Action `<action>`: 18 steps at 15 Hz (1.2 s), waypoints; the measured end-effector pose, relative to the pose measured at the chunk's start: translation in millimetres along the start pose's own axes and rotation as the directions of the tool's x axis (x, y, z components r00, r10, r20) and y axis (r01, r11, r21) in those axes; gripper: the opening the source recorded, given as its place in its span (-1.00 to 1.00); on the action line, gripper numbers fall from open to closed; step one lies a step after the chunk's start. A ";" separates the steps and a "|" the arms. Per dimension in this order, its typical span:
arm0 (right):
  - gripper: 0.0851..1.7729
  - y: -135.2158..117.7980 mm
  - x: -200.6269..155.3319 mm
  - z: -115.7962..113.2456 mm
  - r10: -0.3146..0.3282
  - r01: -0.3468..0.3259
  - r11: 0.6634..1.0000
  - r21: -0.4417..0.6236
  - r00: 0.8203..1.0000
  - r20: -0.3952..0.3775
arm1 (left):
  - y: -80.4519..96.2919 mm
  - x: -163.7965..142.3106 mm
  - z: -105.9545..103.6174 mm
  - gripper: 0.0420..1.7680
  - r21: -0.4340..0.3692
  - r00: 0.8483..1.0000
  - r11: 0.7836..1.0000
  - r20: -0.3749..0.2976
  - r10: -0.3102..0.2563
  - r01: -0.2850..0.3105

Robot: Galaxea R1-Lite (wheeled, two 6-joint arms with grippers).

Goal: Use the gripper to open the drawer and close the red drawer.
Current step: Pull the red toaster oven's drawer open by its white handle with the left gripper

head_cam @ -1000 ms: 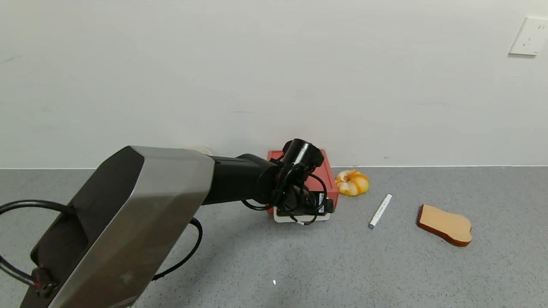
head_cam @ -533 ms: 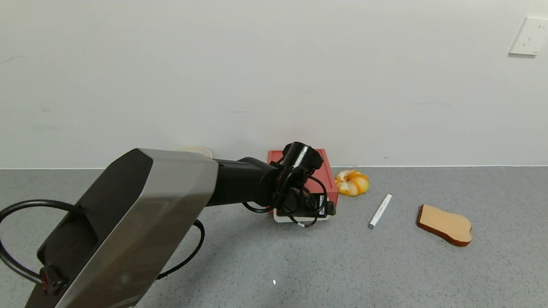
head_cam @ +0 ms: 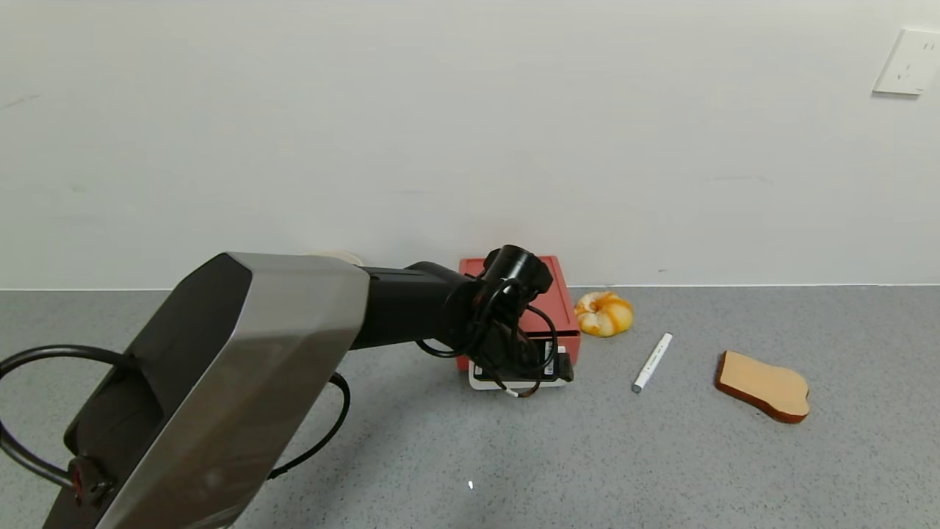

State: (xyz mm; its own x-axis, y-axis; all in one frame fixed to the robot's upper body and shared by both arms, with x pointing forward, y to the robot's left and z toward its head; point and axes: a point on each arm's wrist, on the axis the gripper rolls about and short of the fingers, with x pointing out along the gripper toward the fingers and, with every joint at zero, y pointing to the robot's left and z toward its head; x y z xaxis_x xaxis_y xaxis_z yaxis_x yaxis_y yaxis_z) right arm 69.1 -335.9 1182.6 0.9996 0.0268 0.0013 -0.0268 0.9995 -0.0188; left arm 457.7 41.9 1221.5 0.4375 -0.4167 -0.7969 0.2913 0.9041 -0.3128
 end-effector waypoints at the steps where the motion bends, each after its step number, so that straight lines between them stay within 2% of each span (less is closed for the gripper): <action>1: 0.93 0.0 0.0 0.0 0.000 0.000 1.000 0.000 1.000 0.000 | -0.2 -1.1 -0.4 0.94 -0.007 1.000 1.000 -0.009 0.001 -0.001; 7: 0.93 0.0 0.0 0.0 0.000 0.000 1.000 0.000 1.000 0.000 | -2.0 -5.6 -10.3 0.94 -0.069 0.996 0.997 -0.080 0.027 -0.033; 14: 0.93 0.0 0.0 0.0 0.000 0.000 1.000 0.000 1.000 0.000 | -9.7 -8.7 -27.4 0.94 -0.106 0.989 0.992 -0.142 0.050 -0.066; 18: 0.93 0.0 0.0 0.0 0.000 0.000 1.000 0.000 1.000 0.000 | -15.1 -12.0 -40.9 0.94 -0.102 0.983 0.992 -0.171 0.062 -0.080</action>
State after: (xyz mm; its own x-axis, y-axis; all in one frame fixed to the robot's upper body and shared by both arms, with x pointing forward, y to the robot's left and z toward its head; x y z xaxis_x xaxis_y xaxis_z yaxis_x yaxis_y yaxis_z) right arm 69.1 -335.9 1182.6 0.9996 0.0272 0.0013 -0.0272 0.9994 -0.0192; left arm 413.3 37.1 1214.7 0.3023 -0.3377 -0.8914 0.1674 0.9394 -0.2991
